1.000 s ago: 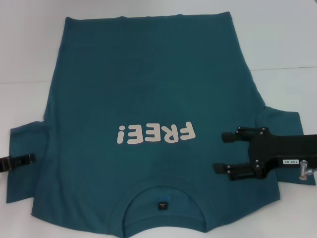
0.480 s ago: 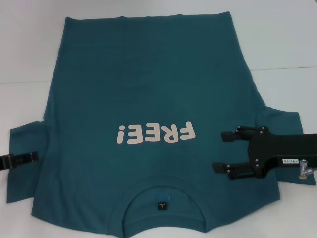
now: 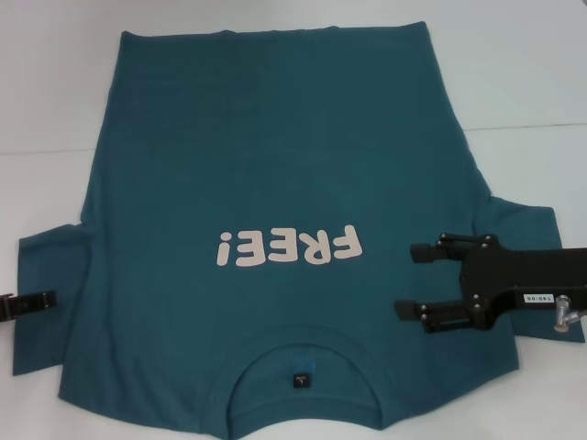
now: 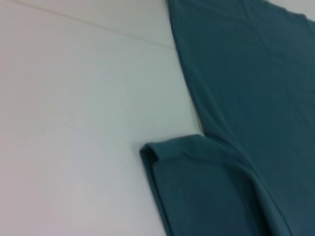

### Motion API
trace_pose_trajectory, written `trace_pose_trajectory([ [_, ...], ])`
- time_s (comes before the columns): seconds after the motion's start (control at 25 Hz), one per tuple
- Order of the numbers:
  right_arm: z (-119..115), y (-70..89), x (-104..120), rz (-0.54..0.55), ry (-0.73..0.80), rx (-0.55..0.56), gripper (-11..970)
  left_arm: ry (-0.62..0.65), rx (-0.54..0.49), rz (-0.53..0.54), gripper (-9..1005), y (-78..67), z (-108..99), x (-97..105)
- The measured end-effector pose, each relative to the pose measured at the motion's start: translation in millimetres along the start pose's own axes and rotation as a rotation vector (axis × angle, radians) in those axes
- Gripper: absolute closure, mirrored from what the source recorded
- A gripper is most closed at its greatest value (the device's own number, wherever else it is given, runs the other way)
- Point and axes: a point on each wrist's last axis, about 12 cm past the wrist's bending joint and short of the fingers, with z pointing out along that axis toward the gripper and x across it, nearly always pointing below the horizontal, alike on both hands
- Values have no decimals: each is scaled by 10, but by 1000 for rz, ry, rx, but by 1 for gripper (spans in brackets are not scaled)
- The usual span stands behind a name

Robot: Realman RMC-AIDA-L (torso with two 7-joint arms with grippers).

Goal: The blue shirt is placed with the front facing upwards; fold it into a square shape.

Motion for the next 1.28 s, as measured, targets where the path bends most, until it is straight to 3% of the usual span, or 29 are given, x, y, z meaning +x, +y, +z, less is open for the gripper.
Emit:
trace_pose_trajectory([
  [0.36,-2,-3,0,1,2,1,33,43,70,14,159,-164,106,-53],
  [0.68,-17,-8,23,6,6,12,33,33,95,29,179,-212,97,-119],
  [0.76,-17,-8,24,6,5,12,33,34,94,31,330,-220,109,-120],
  [1.0,-16,-9,23,7,4,13,33,35,72,36,327,-201,141,-105],
  [1.28,-11,-14,14,4,4,13,33,55,51,71,580,-190,170,-90],
])
